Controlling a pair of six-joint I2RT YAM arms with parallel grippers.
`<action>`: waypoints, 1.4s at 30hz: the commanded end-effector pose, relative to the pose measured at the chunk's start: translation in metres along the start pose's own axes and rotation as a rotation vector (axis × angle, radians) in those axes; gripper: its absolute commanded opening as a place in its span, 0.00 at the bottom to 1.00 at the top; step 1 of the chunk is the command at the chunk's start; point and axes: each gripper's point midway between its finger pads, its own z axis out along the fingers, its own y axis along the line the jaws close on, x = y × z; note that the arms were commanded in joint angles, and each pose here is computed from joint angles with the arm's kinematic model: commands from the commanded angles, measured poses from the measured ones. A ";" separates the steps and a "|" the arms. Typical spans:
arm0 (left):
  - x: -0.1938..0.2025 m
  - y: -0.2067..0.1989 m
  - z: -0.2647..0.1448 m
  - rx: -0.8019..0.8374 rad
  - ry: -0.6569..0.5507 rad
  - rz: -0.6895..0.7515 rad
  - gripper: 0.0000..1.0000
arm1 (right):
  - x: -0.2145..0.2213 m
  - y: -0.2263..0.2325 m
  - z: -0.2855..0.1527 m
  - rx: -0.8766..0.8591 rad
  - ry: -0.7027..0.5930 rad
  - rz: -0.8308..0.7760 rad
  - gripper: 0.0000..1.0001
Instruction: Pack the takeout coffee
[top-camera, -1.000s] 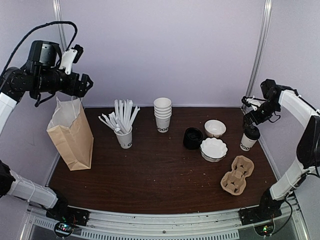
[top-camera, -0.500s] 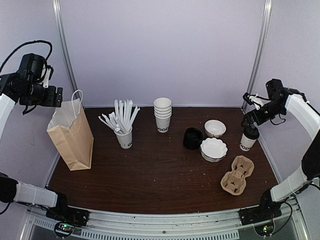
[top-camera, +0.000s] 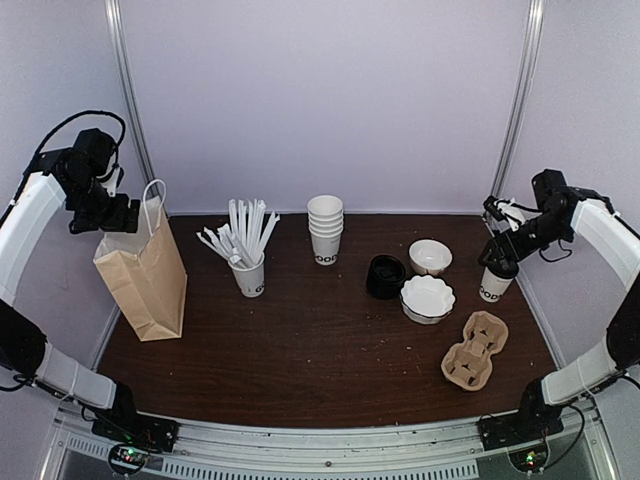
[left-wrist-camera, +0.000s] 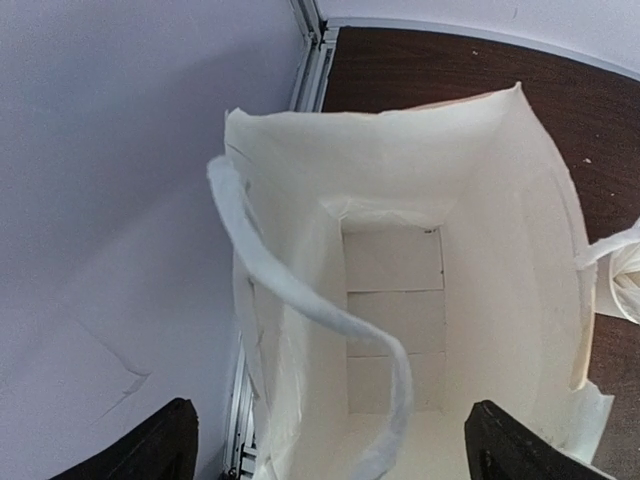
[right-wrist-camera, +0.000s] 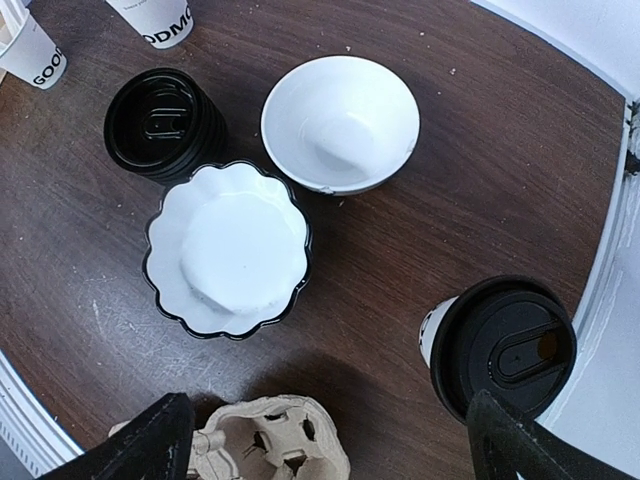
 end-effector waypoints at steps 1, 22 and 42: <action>-0.002 0.020 0.002 -0.096 -0.012 -0.024 0.97 | -0.001 0.009 -0.001 -0.040 -0.038 0.000 0.99; -0.011 0.017 0.036 0.143 0.062 -0.160 0.33 | 0.016 0.028 0.008 -0.125 -0.037 0.029 0.99; -0.010 0.013 0.018 0.181 0.023 -0.156 0.00 | 0.016 0.031 0.009 -0.149 -0.034 0.044 0.99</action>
